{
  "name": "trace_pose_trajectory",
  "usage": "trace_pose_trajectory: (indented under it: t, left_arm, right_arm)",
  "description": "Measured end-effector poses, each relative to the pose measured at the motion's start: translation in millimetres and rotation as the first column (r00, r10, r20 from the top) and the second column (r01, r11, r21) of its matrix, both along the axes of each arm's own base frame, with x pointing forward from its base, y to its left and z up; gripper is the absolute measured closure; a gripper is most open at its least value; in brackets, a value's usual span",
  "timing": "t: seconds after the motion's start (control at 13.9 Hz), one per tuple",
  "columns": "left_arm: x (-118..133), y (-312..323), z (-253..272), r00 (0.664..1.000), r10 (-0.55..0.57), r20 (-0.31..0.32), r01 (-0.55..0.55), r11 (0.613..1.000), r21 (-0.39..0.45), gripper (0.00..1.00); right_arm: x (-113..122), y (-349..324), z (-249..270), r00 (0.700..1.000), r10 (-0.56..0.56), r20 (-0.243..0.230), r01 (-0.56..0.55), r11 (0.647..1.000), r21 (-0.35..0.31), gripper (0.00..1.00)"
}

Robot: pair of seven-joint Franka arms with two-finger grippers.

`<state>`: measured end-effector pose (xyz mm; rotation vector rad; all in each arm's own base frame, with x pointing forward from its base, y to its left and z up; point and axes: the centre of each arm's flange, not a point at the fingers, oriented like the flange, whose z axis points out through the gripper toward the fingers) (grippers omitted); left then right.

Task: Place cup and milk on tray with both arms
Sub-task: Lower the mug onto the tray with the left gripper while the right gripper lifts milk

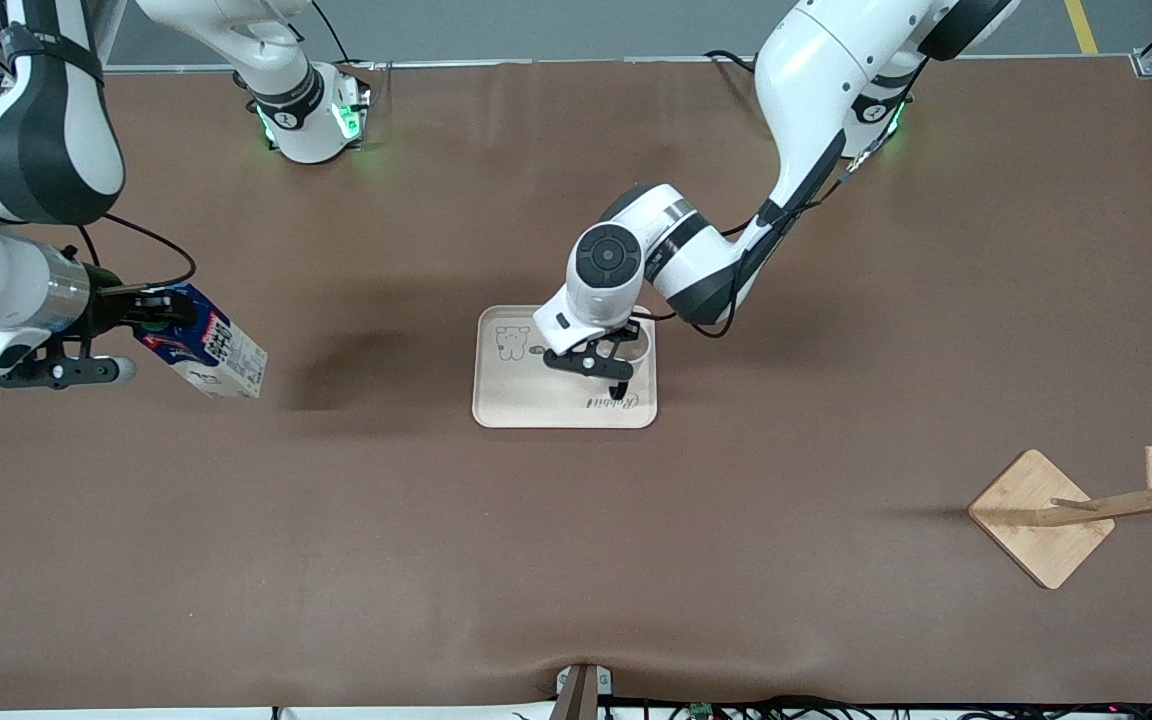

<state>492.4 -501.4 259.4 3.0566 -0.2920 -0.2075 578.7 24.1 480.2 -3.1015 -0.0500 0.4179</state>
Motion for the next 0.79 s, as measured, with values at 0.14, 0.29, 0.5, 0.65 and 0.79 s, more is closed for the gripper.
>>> trace_pose_trajectory:
  t: [0.14,0.29,0.5,0.65,0.79]
  left_arm:
    - [-3,-1,-3,1.000,-0.005,-0.008,0.005,1.000,0.007,0.93]
    - [-5,2,-10,0.999,0.001,-0.033,0.000,0.999,0.035,0.93]
    - [-7,8,-12,0.997,0.026,-0.074,-0.020,0.996,0.090,0.93]
    - [-5,8,-8,0.996,0.029,-0.079,-0.022,0.995,0.099,0.93]
    - [-2,7,-5,0.997,0.032,-0.074,-0.025,0.995,0.093,0.93]
  right_arm:
    - [-1,20,2,1.000,-0.022,-0.006,0.022,1.000,0.017,0.36]
    - [-3,36,3,1.000,-0.029,-0.008,0.029,1.000,0.011,0.36]
    - [-3,45,1,1.000,-0.028,-0.012,0.028,1.000,0.006,0.36]
    - [-3,45,1,0.999,-0.030,-0.012,0.030,1.000,0.005,0.36]
    - [-3,46,2,0.999,-0.034,-0.010,0.034,0.999,0.005,0.36]
